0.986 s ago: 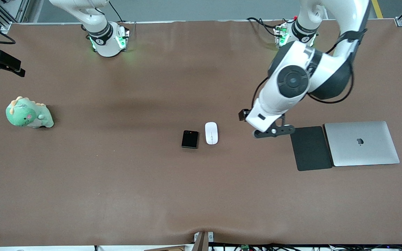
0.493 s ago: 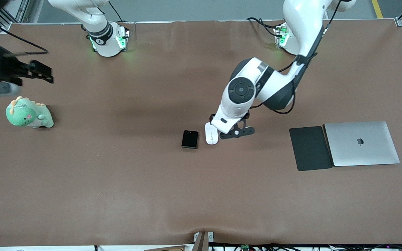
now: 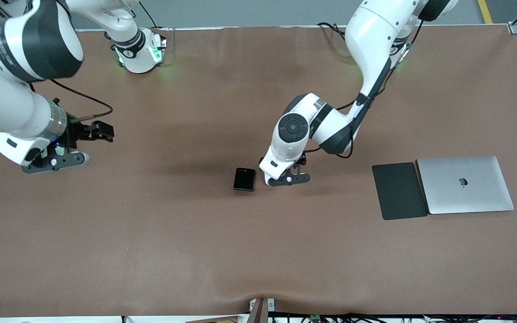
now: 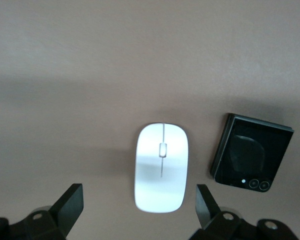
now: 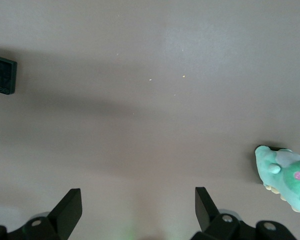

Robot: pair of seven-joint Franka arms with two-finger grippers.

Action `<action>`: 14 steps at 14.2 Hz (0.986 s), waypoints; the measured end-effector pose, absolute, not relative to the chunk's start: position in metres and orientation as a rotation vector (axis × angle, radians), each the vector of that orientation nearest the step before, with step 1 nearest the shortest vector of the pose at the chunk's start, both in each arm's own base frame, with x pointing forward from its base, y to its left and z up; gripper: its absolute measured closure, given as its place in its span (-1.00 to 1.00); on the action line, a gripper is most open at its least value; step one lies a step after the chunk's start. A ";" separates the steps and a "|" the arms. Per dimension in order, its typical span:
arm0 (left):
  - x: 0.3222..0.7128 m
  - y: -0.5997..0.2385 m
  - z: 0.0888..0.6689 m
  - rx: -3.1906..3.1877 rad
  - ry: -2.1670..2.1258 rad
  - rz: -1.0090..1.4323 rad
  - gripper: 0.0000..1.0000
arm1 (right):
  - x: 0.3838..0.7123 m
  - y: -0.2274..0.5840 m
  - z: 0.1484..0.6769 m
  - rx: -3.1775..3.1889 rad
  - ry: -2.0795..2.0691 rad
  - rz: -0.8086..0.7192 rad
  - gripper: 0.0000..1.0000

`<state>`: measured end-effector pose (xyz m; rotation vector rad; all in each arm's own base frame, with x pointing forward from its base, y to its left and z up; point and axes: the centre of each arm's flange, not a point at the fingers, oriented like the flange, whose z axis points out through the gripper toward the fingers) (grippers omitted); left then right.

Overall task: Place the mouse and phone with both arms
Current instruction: 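Lower the left gripper over the mouse while the right gripper reaches the phone, then close the left gripper on the mouse while the right gripper nears the phone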

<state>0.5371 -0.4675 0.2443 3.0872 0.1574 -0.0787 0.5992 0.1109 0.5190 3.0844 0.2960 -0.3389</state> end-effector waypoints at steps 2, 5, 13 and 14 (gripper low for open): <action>0.531 -0.476 0.227 3.086 0.138 -0.082 -0.95 | 0.609 0.113 0.496 3.082 0.295 -0.359 -1.00; 0.526 -0.478 0.211 3.098 0.130 -0.105 -0.80 | 0.630 0.116 0.465 3.102 0.289 -0.304 -1.00; 0.525 -0.480 0.186 3.101 0.108 -0.077 -0.73 | 0.646 0.119 0.407 3.156 0.251 -0.380 -1.00; 0.525 -0.480 0.186 3.101 0.107 -0.077 -0.73 | 0.648 0.120 0.400 3.157 0.250 -0.386 -1.00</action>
